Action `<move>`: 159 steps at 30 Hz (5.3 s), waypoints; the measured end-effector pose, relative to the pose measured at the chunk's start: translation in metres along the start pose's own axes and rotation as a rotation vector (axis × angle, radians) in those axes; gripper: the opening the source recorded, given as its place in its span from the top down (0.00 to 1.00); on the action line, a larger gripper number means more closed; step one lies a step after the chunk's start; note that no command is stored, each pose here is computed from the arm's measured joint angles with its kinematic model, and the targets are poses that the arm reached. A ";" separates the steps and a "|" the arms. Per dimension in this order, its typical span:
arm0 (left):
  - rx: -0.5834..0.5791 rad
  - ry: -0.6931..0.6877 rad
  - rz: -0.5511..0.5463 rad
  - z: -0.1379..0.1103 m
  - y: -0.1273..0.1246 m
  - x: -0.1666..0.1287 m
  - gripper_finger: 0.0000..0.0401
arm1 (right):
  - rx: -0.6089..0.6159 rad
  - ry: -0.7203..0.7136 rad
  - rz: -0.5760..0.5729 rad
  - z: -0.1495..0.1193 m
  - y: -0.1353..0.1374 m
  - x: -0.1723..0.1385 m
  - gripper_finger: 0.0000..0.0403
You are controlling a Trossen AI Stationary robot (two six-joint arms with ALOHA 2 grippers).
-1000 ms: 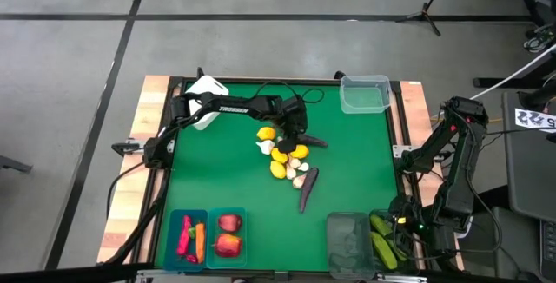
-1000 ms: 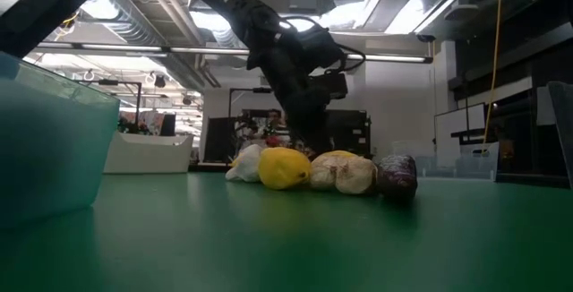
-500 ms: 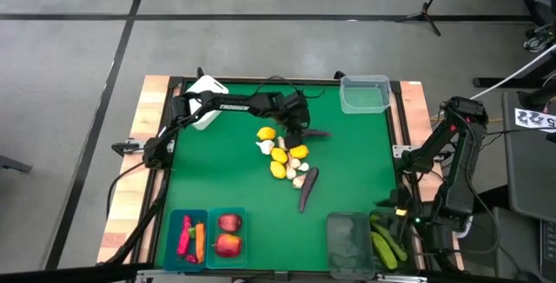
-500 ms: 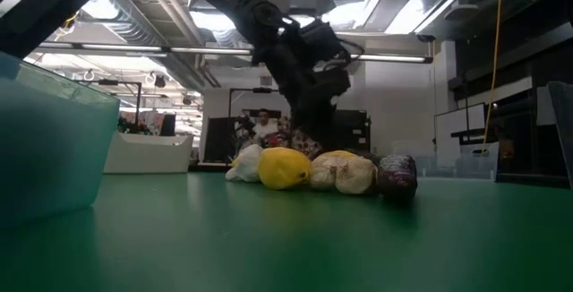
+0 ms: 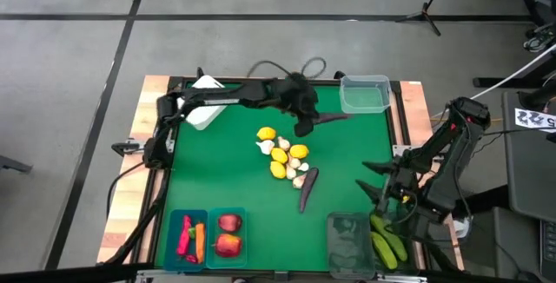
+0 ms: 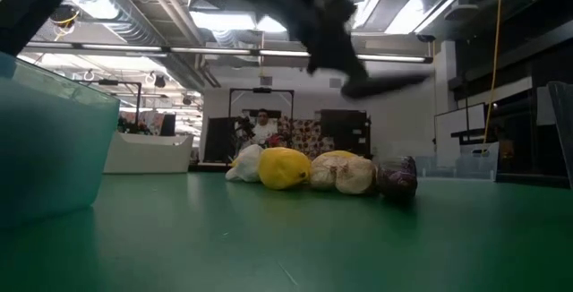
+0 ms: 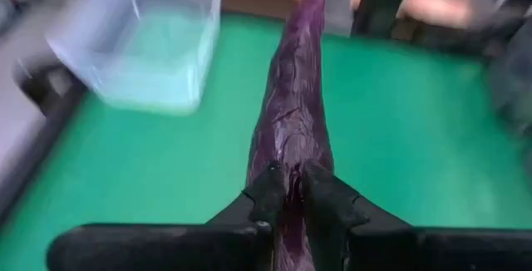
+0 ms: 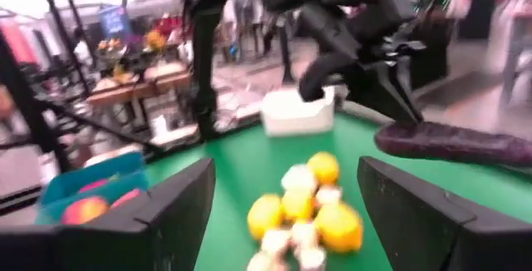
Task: Sort produce into baskets
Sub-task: Put the eggplant into the transparent bin
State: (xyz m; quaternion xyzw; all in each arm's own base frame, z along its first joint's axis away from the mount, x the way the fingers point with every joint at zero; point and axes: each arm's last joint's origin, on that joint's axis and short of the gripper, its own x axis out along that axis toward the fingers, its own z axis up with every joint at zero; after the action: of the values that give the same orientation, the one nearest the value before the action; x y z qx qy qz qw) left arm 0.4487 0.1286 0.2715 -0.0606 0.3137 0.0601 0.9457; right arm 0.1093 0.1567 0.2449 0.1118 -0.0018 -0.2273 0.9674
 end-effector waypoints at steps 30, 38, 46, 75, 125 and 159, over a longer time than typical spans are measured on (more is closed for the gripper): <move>0.396 0.002 -0.018 -0.019 -0.048 0.035 0.55 | -0.023 0.028 -0.183 0.011 -0.016 0.030 0.27; 0.302 0.064 0.158 -0.028 -0.055 0.043 0.43 | 0.009 0.183 -0.275 0.007 -0.021 0.039 0.27; 0.090 0.174 0.174 -0.013 -0.059 -0.024 0.46 | 0.085 0.444 -0.619 0.016 -0.049 0.104 0.27; 0.195 0.139 0.083 0.006 -0.108 -0.140 0.49 | 0.375 0.790 -0.890 -0.035 -0.178 0.260 0.27; 0.207 0.162 0.090 0.004 -0.105 -0.139 0.49 | 0.246 0.978 -0.813 -0.049 -0.175 0.287 0.93; 0.222 0.163 0.089 0.004 -0.105 -0.139 0.49 | -0.255 1.331 -0.804 0.074 -0.240 0.168 0.91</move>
State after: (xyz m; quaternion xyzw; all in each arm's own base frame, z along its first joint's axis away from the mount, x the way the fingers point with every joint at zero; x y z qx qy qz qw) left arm 0.3562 0.0153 0.3668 0.0535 0.3967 0.0617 0.9143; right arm 0.1503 -0.1420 0.2567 0.1047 0.6443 -0.4434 0.6142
